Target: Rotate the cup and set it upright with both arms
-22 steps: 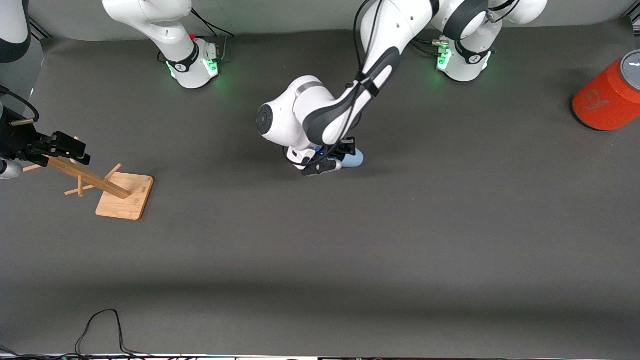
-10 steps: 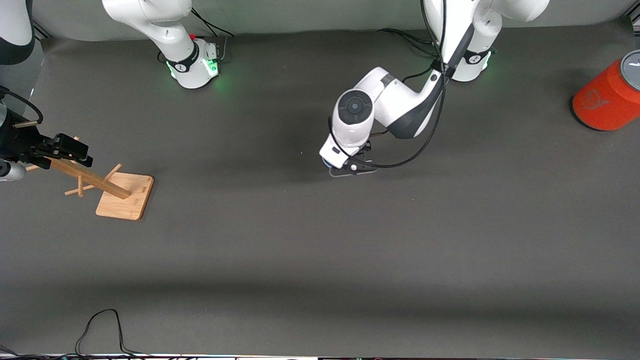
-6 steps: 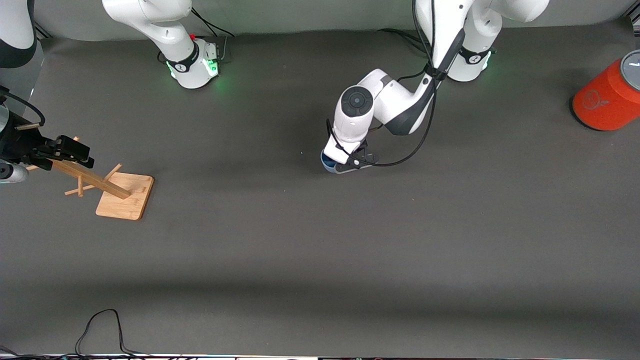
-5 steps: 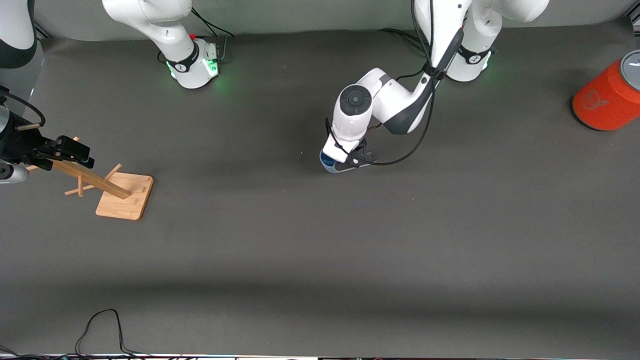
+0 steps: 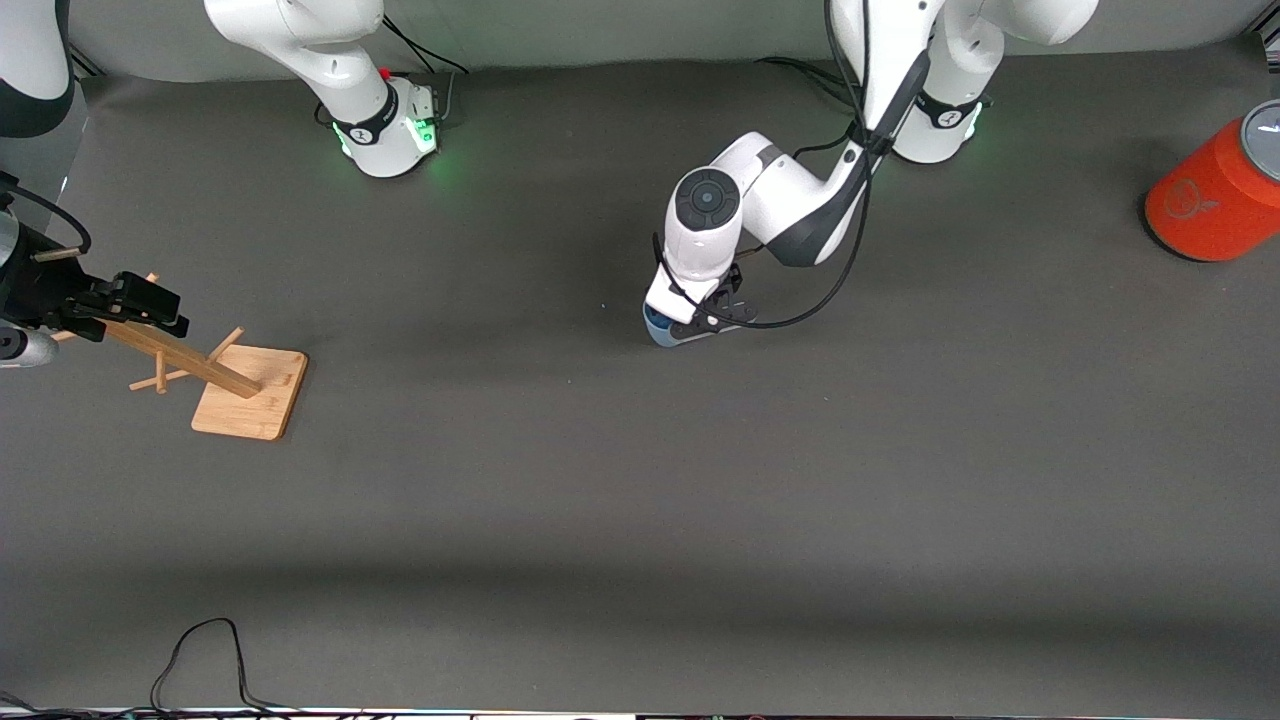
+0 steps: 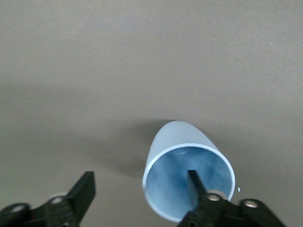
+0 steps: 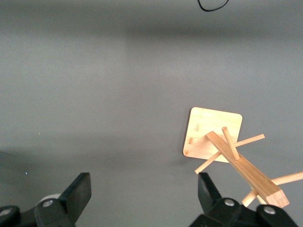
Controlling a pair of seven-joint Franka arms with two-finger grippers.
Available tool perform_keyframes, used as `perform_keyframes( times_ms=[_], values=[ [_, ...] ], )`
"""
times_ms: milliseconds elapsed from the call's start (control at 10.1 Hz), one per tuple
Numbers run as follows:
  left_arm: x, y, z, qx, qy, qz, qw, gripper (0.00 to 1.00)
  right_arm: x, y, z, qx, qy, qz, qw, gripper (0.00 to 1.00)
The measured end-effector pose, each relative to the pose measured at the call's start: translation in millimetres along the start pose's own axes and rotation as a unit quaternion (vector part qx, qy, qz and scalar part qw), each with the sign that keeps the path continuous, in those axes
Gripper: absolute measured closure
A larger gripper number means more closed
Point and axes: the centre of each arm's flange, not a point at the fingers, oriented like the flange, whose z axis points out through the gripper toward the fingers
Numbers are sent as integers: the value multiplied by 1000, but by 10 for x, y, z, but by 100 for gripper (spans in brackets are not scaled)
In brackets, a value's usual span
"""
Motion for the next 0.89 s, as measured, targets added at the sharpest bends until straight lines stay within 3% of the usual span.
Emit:
perform_keyframes(
  times_ms=[99,395,692,890],
  values=[
    [157,-18,-288,-1,5,-11,1000,0,1,-1,-1,0,0,0,1000,0],
    [952,-426,-1377,-3,27,-12,1000,0,4,-5,2,0,1,0,1000,0],
    [1856,-1490,-2307,18,16,20,999,0,5,-7,4,0,1,-1,1000,0],
    [2159,-2310,-2769,22,12,56,998,0,5,-7,5,0,1,-1,1000,0]
  ],
)
